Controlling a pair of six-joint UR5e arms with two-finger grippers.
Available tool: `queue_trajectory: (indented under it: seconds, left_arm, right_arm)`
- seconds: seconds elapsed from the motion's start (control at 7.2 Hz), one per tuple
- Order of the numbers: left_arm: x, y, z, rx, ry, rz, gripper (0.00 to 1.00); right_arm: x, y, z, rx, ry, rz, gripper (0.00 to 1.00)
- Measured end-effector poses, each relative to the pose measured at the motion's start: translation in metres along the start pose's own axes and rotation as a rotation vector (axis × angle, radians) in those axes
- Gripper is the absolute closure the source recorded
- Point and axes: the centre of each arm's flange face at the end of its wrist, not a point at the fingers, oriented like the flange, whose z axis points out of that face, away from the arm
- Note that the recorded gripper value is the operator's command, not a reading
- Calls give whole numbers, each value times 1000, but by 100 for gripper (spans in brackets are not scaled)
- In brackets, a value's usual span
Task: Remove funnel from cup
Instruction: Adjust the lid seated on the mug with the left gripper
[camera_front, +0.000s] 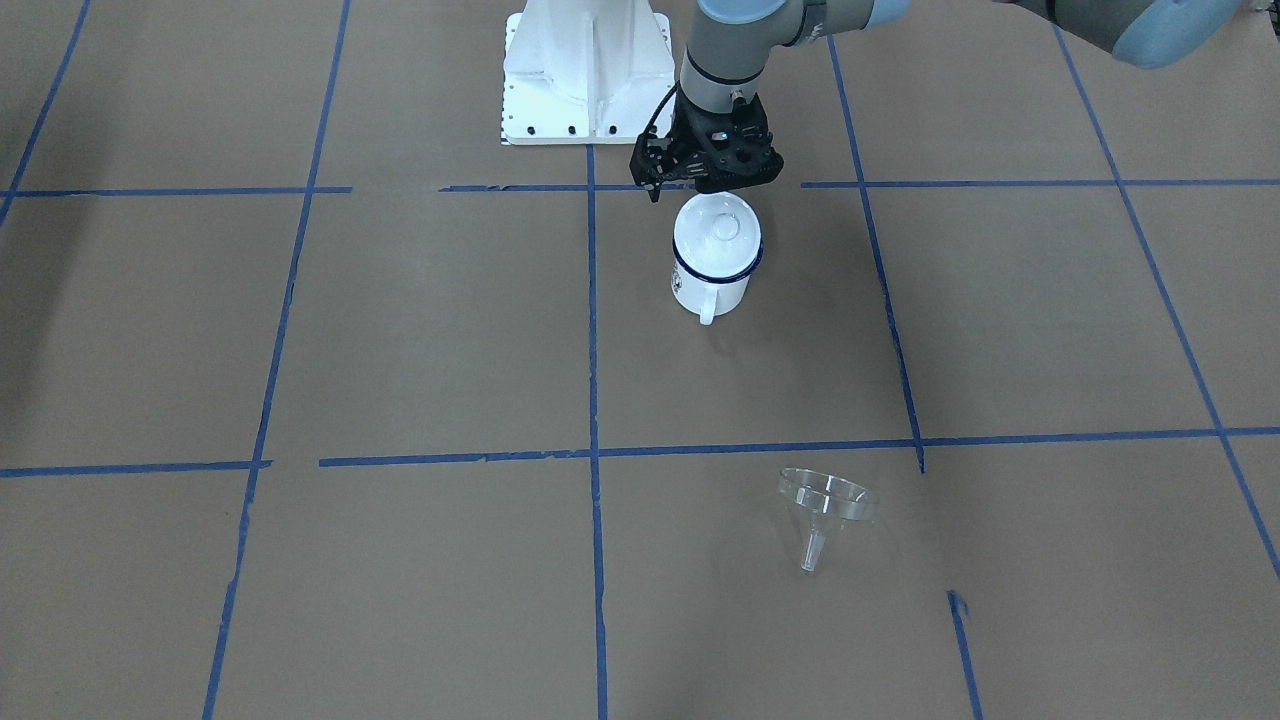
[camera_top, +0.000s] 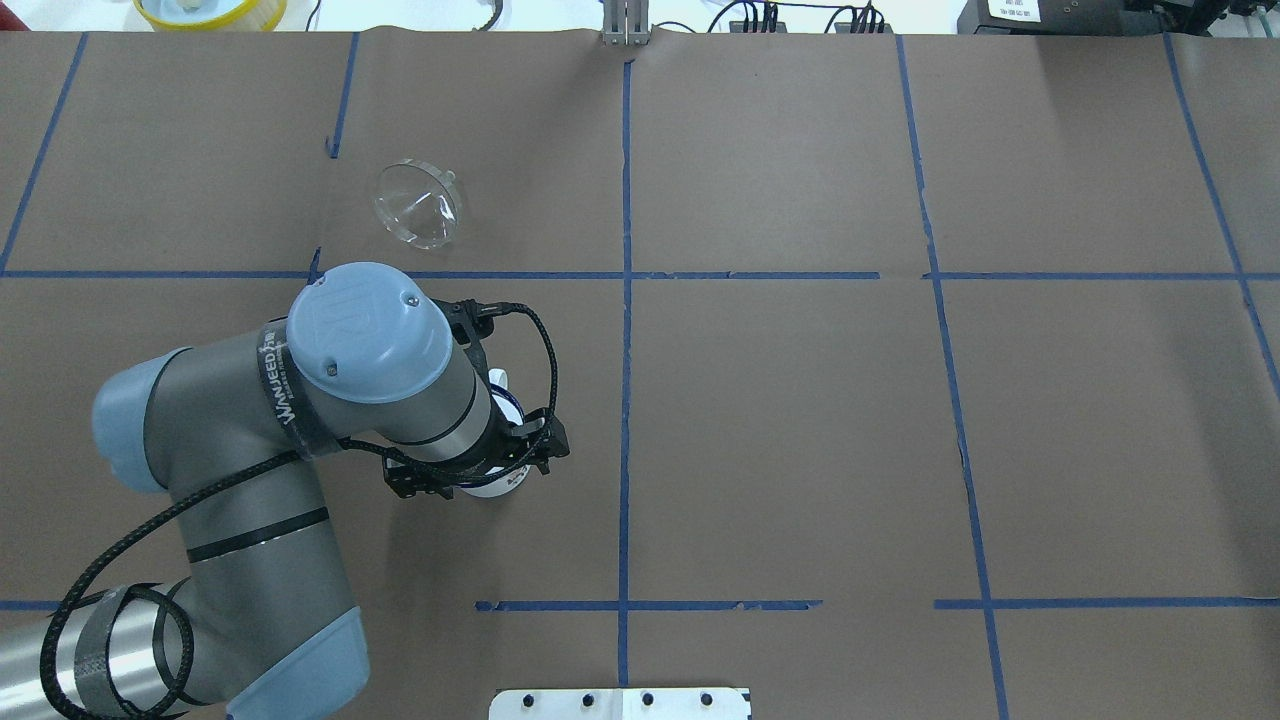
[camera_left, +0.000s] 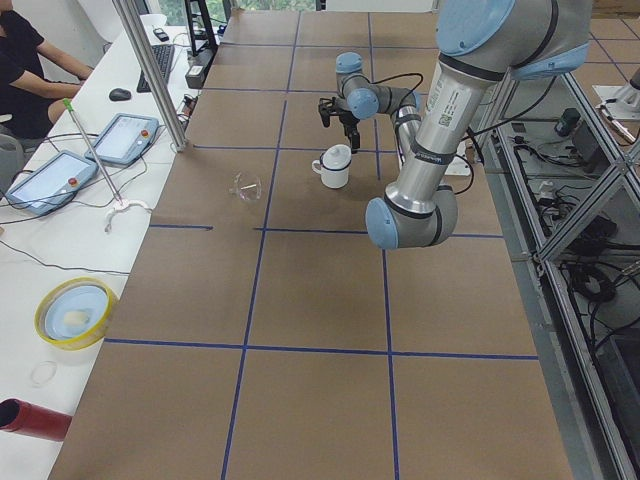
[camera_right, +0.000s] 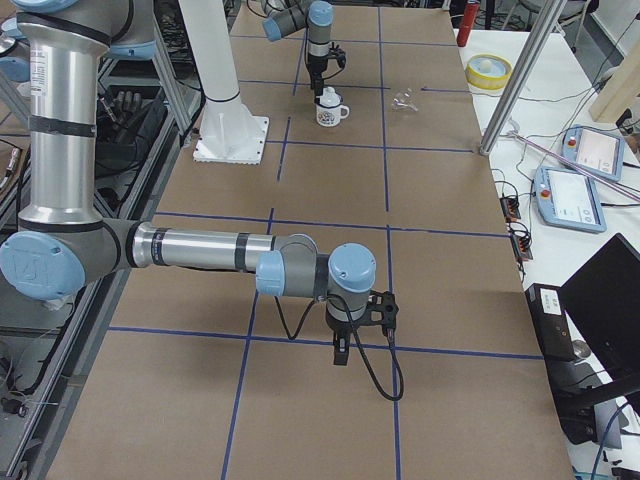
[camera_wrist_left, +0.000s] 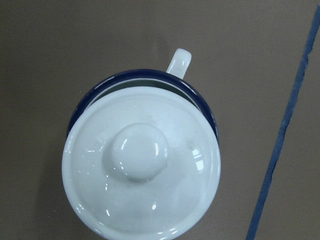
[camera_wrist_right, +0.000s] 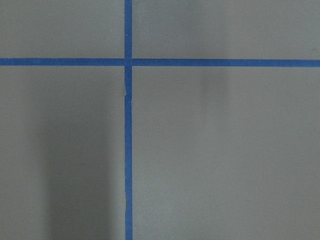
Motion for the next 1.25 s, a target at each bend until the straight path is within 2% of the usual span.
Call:
queue_trajectory:
  seconds: [1.25]
  left_arm:
    - [8, -5, 12, 8, 20, 13, 0]
  right_arm:
    - [0, 0, 0, 0, 0, 0, 0]
